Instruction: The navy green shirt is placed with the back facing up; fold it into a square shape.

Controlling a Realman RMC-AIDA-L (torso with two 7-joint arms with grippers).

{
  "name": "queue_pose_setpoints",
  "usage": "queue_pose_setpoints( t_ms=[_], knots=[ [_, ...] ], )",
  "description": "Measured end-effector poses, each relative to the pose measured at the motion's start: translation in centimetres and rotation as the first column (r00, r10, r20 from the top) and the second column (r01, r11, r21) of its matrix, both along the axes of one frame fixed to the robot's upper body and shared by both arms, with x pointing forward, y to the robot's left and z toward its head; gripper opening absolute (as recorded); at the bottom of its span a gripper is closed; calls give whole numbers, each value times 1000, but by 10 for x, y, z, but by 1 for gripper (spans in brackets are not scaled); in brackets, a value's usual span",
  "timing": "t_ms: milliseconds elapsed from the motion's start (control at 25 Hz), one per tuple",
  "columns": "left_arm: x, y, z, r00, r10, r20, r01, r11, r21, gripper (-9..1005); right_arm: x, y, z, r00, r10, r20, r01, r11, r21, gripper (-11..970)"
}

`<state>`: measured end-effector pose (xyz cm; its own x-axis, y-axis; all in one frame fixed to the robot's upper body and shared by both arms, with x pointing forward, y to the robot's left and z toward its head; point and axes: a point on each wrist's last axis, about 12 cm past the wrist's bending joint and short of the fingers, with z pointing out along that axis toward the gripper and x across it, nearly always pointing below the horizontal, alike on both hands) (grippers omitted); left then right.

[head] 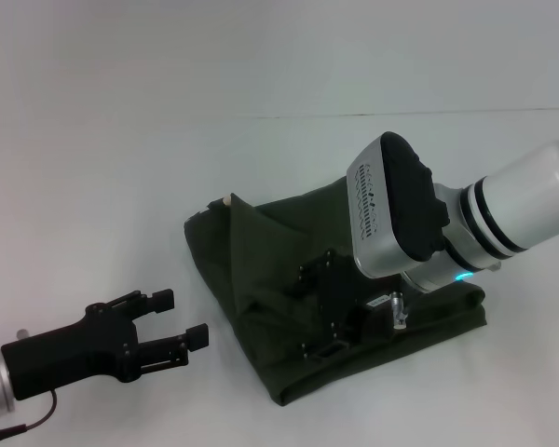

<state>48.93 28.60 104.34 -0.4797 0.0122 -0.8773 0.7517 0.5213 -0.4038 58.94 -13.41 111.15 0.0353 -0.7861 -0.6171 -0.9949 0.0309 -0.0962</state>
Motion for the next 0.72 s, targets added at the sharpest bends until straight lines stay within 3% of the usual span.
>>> queue_pose_setpoints(
  t_ms=[720],
  knots=[
    [0,0,-1,1000,8,-4,-8,1000,5,909,-2,7,-1,999,32,18,-32,999,-23,777]
  ],
)
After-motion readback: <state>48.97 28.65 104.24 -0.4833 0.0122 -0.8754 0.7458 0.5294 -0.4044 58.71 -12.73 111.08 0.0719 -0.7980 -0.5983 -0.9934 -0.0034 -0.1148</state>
